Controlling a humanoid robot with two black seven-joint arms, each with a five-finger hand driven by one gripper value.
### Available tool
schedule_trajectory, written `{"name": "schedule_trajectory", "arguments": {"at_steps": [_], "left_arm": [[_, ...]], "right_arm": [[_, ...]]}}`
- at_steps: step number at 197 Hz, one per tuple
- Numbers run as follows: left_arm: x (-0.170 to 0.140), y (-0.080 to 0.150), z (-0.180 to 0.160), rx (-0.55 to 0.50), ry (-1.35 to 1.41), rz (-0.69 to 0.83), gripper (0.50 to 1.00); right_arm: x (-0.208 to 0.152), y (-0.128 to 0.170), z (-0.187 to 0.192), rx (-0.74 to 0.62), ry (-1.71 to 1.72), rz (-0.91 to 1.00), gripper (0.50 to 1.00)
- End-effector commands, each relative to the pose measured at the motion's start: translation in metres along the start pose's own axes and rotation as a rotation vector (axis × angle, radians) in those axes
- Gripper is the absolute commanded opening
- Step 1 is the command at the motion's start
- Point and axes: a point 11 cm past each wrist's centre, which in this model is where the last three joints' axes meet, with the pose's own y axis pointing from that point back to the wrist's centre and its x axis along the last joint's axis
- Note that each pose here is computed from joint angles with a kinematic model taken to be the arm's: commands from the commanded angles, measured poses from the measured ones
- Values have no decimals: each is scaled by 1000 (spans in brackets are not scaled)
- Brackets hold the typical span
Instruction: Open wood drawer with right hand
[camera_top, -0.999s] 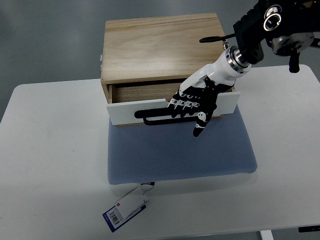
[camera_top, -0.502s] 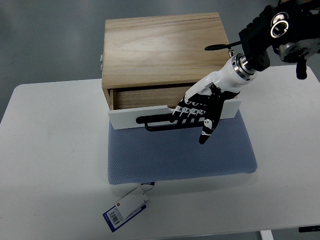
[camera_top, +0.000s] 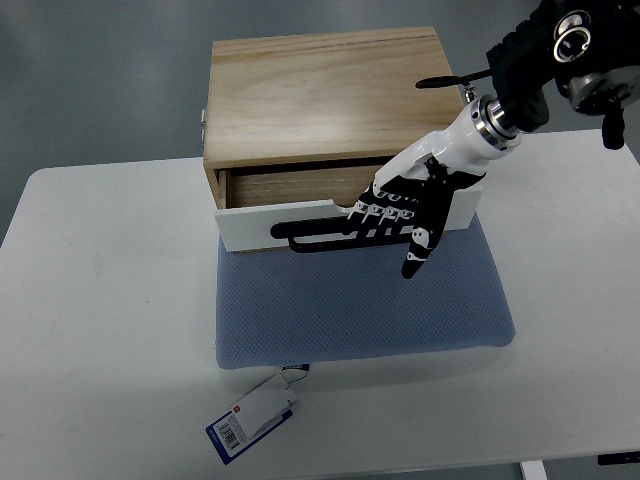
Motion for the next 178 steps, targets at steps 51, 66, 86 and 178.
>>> {"name": "schedule_trajectory", "arguments": {"at_steps": [51,66,86,178], "left_arm": [[0,0,0,1,0,0,1000],[0,0,0,1,0,0,1000],[0,0,1,-1,0,0,1000],[0,0,0,1,0,0,1000]], "right_arm": [[34,69,-25,160,-8,195,928],[40,84,-24,211,-35,234,928],[47,104,-17,279,-107,282,928],[63,170,86,598,-494,521,926]]}}
